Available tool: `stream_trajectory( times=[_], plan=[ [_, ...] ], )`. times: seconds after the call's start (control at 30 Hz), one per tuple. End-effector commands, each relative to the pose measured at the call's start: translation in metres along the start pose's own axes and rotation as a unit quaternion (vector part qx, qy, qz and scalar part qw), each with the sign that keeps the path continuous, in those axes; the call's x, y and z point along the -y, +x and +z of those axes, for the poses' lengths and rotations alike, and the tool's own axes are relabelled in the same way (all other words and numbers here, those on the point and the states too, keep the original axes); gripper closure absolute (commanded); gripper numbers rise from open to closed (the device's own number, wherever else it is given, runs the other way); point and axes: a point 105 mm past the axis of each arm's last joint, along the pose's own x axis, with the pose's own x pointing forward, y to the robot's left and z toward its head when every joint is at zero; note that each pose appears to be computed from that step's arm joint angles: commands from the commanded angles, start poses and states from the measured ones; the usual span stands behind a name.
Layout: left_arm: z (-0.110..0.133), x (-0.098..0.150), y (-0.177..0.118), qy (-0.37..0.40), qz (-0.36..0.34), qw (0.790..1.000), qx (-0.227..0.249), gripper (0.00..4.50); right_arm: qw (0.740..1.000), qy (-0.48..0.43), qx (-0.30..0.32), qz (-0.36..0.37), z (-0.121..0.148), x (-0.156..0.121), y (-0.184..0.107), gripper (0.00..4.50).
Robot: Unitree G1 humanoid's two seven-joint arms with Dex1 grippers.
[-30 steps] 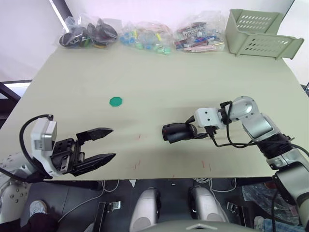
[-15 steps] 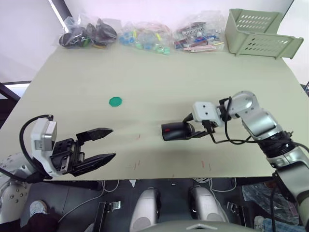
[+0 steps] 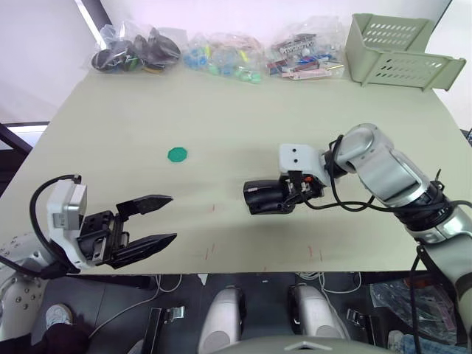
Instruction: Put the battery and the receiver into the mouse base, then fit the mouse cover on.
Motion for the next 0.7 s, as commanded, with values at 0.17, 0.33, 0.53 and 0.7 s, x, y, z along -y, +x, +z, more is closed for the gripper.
stream_trajectory(
  times=[0.17,0.33,0.53,0.7],
  plan=[
    [0.005,0.001,-0.002,0.013,0.002,1.0,-0.006,0.0,1.0,-0.012,-0.013,-0.013,0.007,0.001,0.0,1.91],
    [0.003,0.002,-0.002,0.013,0.005,1.0,-0.005,0.0,0.999,-0.003,-0.025,-0.02,0.002,0.004,0.003,1.91],
    [0.001,0.002,-0.003,0.013,0.01,1.0,-0.006,0.0,0.999,-0.007,-0.038,-0.026,-0.001,0.006,0.005,1.91],
    [0.0,0.0,-0.003,0.022,0.019,0.999,-0.014,0.0,0.999,-0.009,-0.044,-0.028,-0.002,0.008,0.007,1.91]
  ],
)
